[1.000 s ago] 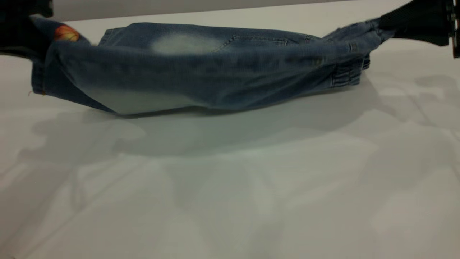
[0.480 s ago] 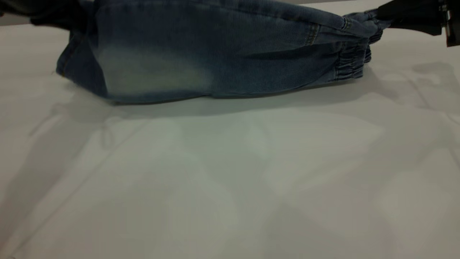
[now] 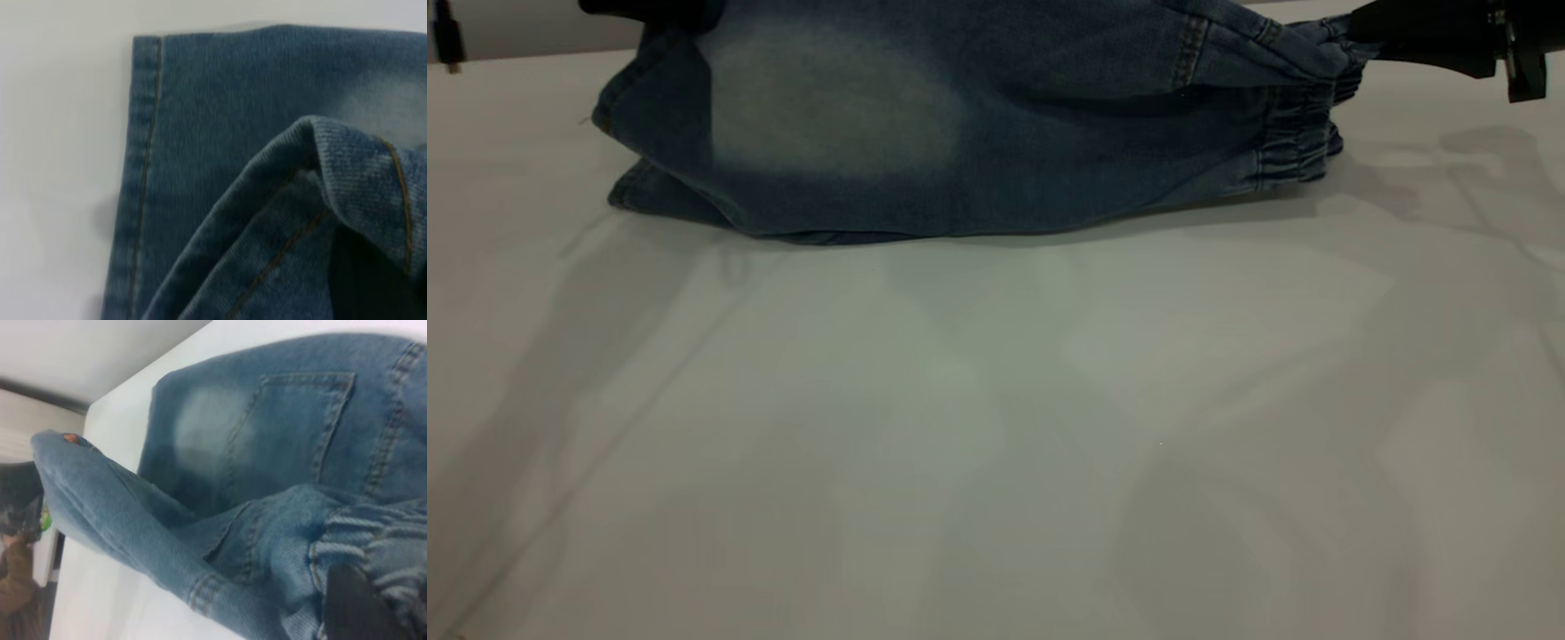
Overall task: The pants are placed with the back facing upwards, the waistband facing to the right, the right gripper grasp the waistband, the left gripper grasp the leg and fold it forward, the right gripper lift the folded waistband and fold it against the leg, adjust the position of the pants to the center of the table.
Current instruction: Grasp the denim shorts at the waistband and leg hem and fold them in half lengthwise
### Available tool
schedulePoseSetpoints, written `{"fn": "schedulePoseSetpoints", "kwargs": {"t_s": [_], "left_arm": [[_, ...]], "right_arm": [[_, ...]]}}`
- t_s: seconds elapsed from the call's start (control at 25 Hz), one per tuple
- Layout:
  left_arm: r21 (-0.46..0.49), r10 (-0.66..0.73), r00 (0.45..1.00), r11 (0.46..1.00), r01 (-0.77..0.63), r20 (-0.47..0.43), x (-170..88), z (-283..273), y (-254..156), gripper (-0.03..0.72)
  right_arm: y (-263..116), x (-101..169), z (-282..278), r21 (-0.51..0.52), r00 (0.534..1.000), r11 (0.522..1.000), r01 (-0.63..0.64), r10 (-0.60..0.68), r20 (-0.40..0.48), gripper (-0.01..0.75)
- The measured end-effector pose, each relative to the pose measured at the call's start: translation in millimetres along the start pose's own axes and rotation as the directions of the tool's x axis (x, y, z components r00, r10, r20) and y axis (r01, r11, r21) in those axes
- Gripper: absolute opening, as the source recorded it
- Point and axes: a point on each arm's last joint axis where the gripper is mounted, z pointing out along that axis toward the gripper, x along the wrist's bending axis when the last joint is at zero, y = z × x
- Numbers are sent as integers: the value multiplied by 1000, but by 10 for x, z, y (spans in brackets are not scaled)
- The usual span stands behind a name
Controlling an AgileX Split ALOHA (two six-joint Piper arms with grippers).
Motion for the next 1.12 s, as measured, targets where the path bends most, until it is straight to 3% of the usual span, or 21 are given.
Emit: {"fn": "schedulePoseSetpoints", "kwargs": {"t_s": [0.16, 0.28, 0.6, 0.68, 0.8, 0.96, 1.12], "left_arm": [[3, 33, 999, 999, -33, -4, 13, 120, -14, 69], [-16, 52, 999, 999, -52, -8, 16, 124, 2, 69], [-8, 75, 997, 997, -75, -7, 19, 120, -3, 69], [-12, 76, 997, 997, -76, -8, 19, 120, 0, 69], [-27, 76, 997, 997, -76, -16, 30, 162, -7, 69], [-19, 80, 997, 997, -80, -21, 46, 245, -59, 98], [-48, 79, 996, 996, -80, -33, 61, 291, -60, 251]], "right_arm": [[-4, -78, 26, -12, 999, 1000, -16, 16, 28, 52], [13, -79, 26, -23, 999, 1000, -17, 18, 30, 113], [51, -82, 24, -42, 999, 999, -24, 25, 39, 563], [54, -91, 22, -45, 998, 998, -45, 47, 51, 640], [48, -92, 22, -39, 997, 998, -55, 57, 52, 666], [27, -87, 23, -16, 997, 998, -57, 58, 48, 625], [26, -83, 23, -14, 997, 998, -57, 57, 43, 587]]}}
